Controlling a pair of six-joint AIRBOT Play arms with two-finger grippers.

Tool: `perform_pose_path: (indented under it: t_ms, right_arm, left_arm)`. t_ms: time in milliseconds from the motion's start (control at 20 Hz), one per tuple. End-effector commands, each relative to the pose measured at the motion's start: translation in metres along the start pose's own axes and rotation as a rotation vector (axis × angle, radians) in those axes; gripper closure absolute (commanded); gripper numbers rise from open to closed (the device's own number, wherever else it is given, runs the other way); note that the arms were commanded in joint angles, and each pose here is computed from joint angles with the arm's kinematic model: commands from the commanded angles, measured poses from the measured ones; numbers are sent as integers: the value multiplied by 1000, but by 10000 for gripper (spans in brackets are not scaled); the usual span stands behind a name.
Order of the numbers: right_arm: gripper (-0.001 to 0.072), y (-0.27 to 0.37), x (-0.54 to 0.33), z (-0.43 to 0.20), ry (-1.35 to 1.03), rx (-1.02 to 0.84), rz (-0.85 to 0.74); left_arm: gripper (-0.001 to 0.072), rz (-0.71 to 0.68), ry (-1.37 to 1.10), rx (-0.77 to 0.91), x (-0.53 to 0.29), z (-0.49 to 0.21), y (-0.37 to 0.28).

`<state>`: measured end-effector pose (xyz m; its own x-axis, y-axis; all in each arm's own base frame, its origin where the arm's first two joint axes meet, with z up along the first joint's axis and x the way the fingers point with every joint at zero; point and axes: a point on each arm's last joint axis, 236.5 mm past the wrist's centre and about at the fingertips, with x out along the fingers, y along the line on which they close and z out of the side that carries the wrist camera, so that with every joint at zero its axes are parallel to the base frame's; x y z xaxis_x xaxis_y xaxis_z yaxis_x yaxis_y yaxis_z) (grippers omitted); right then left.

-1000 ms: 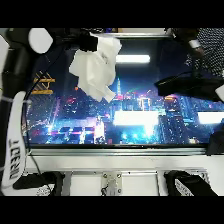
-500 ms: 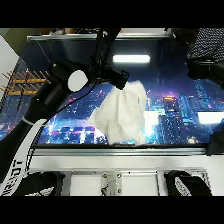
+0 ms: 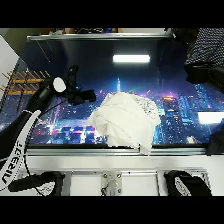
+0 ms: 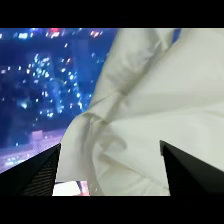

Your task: Fold the clothes and pants, and hang the long-sleeved shirts on hangers.

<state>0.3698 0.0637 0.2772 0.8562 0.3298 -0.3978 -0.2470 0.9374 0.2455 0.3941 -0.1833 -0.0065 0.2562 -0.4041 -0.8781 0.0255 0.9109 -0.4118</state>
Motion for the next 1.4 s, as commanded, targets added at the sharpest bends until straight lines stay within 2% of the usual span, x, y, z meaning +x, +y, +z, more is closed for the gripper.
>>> perform_pose_path:
  t_ms: [0,100,150,350,400,450,500,550,600,650,800,900,1150,1350]
  right_arm:
    - [696,0,2,-6,25,3,5]
    - [696,0,5,-13,54,8,10]
    - [692,0,7,-20,84,26,14]
    - [690,-18,24,-71,283,70,-16]
    - [688,-28,29,-91,346,108,-25]
    - [682,-44,32,-116,417,159,-46]
    - [581,-62,33,-142,481,216,-75]
    - [353,-82,32,-173,547,291,-108]
    - [146,-100,31,-206,607,373,-140]
    - [86,-113,29,-237,661,444,-165]
    - [93,-120,37,-317,790,604,-180]
    - [93,-112,56,-349,814,662,-162]
    - [93,-70,108,-374,831,680,-82]
    - [94,-42,129,-379,815,626,-54]
  left_arm:
    - [30,-207,107,-169,33,-37,-1]
    - [30,-352,167,-158,45,-54,-31]
    - [30,-382,191,-152,51,-61,-38]
    - [32,-365,285,-140,80,-85,-44]
    - [112,-367,288,-137,82,-82,-46]
    - [379,-370,289,-127,83,-77,-47]
    - [619,-373,280,-119,81,-69,-47]
    - [701,-380,263,-118,78,-60,-47]
    - [701,-385,240,-119,73,-49,-46]
    - [701,-390,221,-119,69,-40,-45]
    - [701,-400,171,-114,59,-18,-43]
    - [701,-404,160,-106,57,-13,-46]
    - [701,-391,190,-128,64,-26,-38]
    - [701,-384,202,-131,66,-31,-35]
